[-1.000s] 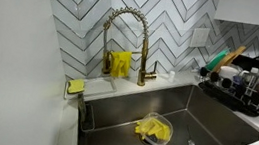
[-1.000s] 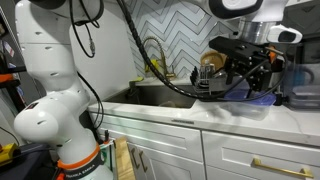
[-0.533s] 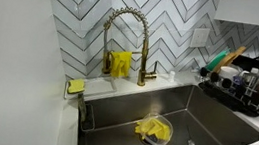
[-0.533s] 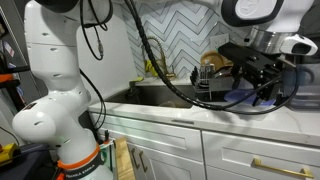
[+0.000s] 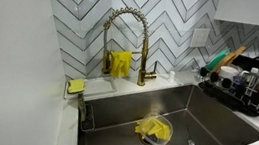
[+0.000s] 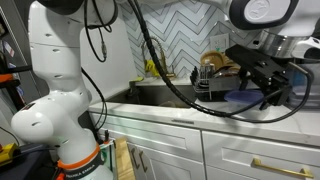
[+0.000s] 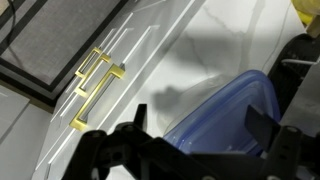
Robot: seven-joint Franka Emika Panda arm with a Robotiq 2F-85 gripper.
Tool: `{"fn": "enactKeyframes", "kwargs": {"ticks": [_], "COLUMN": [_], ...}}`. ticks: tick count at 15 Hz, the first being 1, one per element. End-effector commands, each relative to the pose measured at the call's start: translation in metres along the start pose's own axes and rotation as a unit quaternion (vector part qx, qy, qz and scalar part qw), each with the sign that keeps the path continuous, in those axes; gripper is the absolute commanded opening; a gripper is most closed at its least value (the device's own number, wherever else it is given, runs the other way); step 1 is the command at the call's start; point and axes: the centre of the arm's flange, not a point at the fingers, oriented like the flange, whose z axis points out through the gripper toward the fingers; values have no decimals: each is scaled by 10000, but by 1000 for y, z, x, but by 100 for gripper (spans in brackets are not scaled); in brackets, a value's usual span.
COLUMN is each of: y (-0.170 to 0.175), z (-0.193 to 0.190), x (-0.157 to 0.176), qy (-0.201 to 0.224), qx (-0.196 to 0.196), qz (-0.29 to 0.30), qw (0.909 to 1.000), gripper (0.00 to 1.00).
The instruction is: Remove the lid from the lunchbox and put it in the drying rack
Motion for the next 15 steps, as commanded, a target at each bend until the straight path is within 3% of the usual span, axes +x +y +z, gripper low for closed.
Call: {"fn": "enactKeyframes", "kwargs": {"ticks": [1,4,9,11,12,13,15], "y": [21,31,40,42,43,44,44], "z": [6,11,17,18,19,20,19], "x": [15,23,31,33,35,36,37], "qy": [177,290,448,493,501,523,550], "qx": [317,559,894,963,995,1011,1026], "qz": [125,254,284,308,321,336,345], "qw": [9993,9977,9946,9937,9933,9929,9926], "gripper": [100,97,66,64,53,53,29]}}
